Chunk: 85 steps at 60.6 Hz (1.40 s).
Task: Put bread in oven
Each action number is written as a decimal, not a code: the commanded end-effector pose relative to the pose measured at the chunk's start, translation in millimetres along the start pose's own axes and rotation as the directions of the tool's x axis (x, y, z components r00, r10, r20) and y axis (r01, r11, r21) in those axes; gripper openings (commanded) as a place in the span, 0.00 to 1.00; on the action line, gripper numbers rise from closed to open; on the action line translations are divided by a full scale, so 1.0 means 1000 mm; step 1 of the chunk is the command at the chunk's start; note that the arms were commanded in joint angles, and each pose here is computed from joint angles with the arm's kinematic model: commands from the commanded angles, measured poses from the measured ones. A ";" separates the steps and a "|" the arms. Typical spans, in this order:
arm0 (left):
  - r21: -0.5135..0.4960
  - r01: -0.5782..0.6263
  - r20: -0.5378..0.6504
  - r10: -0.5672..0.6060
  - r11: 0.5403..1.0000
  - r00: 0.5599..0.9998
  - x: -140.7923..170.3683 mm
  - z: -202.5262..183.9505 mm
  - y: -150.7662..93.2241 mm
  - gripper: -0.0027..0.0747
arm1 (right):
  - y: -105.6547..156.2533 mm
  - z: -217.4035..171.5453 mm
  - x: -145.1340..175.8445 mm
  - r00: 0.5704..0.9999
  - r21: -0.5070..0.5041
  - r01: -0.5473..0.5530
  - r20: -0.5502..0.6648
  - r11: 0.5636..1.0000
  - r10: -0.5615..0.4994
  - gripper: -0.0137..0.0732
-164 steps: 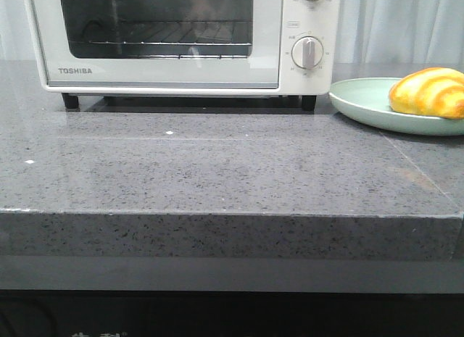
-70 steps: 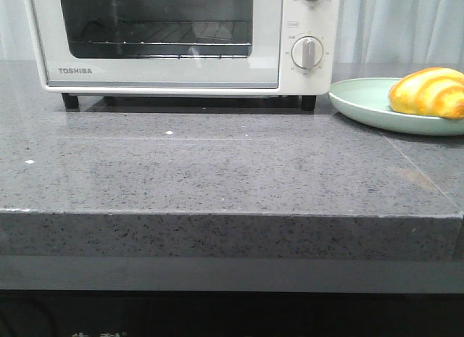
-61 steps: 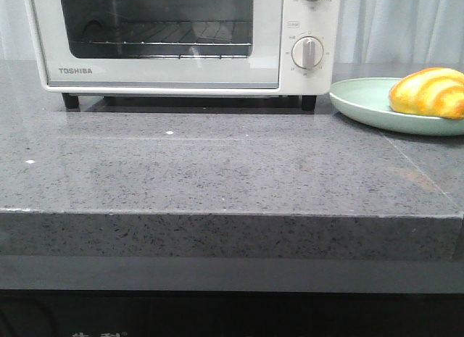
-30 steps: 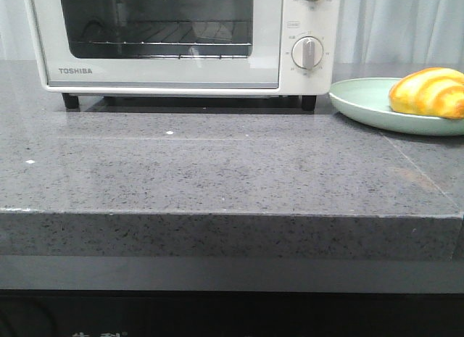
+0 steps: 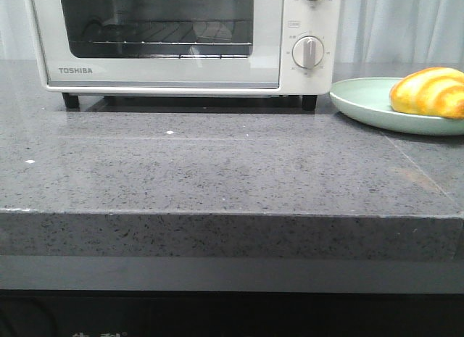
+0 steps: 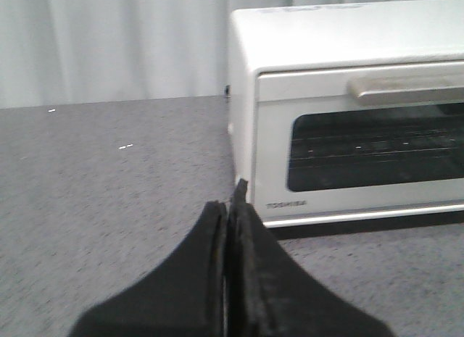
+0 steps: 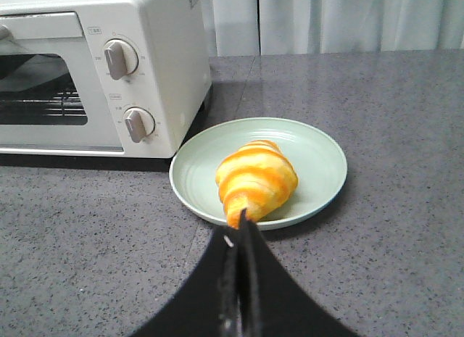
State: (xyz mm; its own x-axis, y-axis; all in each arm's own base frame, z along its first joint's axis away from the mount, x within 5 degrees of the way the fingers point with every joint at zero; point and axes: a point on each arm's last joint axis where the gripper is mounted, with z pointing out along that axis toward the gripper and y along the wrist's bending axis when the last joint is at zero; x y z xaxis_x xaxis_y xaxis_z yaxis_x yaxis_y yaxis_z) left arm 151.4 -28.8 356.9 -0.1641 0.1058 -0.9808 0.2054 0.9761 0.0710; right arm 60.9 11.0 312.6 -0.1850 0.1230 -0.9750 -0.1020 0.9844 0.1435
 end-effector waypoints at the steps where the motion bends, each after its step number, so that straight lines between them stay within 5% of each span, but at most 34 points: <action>1: 0.087 -0.018 0.118 0.008 0.996 0.993 -0.036 0.022 -0.015 0.01 | 0.000 -0.001 -0.017 0.995 0.010 0.000 0.096 1.000 0.000 0.09; 14: 0.266 -0.058 0.153 0.018 0.962 0.988 -0.076 0.079 -0.067 0.01 | -0.002 -0.001 -0.017 0.993 0.044 0.066 0.091 0.997 -0.070 0.09; 26: 0.290 -0.063 0.145 0.022 0.955 0.989 -0.100 0.121 -0.086 0.01 | -0.004 -0.001 -0.017 0.990 0.064 0.103 0.087 0.993 -0.109 0.09; 40: 0.298 -0.060 0.076 0.039 0.953 0.996 -0.094 0.153 -0.096 0.01 | -0.004 -0.001 -0.016 0.991 0.064 0.104 0.084 0.993 -0.109 0.09; 68: 0.321 -0.057 -0.094 0.092 0.945 0.991 -0.073 0.162 -0.100 0.01 | -0.004 -0.001 -0.017 0.990 0.065 0.103 0.092 0.993 -0.109 0.09; 85: 0.358 0.021 -0.236 0.069 0.933 0.969 -0.068 0.122 -0.092 0.01 | -0.004 -0.001 -0.017 0.990 0.065 0.103 0.092 0.993 -0.109 0.09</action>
State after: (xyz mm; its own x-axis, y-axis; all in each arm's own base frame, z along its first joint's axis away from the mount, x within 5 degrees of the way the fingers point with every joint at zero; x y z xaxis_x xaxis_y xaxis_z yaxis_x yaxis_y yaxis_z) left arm 283.3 -156.9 377.2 -0.3909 0.2364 -0.8896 0.5223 0.8528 -0.0029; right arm 61.2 6.6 311.7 -0.1811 0.0272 -0.9831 -0.0714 0.9966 0.0408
